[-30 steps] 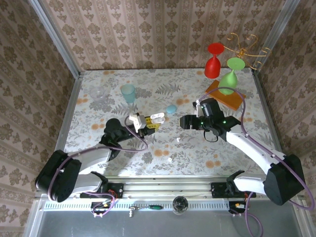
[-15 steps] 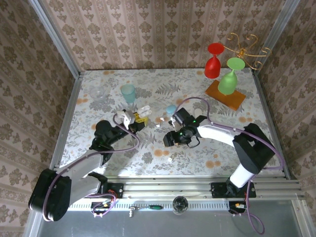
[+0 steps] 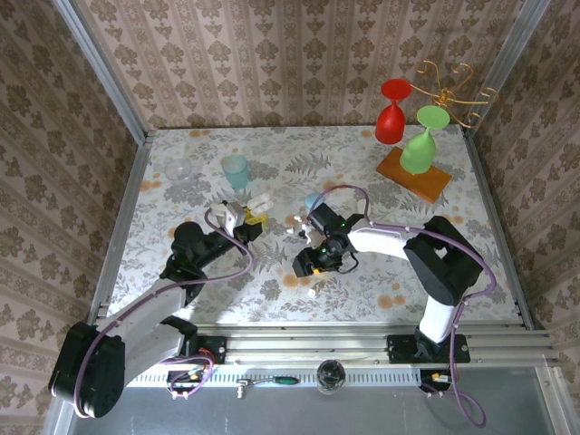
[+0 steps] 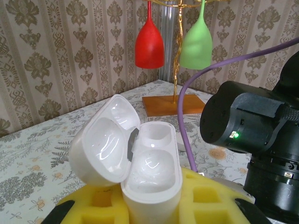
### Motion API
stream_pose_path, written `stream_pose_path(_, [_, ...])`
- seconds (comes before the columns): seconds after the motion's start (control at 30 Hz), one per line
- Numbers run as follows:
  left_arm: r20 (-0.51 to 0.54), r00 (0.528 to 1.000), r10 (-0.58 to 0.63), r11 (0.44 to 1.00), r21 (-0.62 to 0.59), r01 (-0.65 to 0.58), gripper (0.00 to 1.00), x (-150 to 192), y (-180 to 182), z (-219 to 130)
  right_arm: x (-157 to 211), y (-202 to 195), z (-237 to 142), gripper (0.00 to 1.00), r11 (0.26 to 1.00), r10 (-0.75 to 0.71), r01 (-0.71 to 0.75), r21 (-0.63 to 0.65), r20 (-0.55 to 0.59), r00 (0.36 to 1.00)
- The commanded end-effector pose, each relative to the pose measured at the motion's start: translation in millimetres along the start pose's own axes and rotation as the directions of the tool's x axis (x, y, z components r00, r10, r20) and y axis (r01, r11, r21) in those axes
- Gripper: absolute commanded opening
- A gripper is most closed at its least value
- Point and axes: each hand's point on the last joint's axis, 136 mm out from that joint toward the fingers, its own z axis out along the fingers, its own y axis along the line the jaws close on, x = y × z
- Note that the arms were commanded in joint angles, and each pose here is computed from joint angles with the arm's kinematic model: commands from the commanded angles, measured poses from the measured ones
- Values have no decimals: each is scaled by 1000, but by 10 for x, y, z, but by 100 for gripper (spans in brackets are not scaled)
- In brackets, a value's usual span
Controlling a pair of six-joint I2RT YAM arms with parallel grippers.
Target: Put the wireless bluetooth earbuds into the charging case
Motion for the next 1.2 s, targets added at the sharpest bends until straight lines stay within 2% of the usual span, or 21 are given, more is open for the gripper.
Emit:
stream_pose_path(0.0, [15,1000,3,1000,-6,-3,0,-62,21,2,401,22,49,63,999,20,-24,-30,-112,993])
stream_pose_path(0.77, [-6,1000,-8,1000,18,9,0,18,30,90,846,132,-43,57,999,22,-27,-31,-149,989])
stream_pose_path(1.03, [-5,1000,-8,1000,-2,8,0,21,54,72,560,257,-219,55,995,-102,102,-9,-66,993])
stream_pose_path(1.17, [-4,1000,-4,1000,-13,4,0,5,62,52,422,269,-164,55,986,-166,167,9,-79,983])
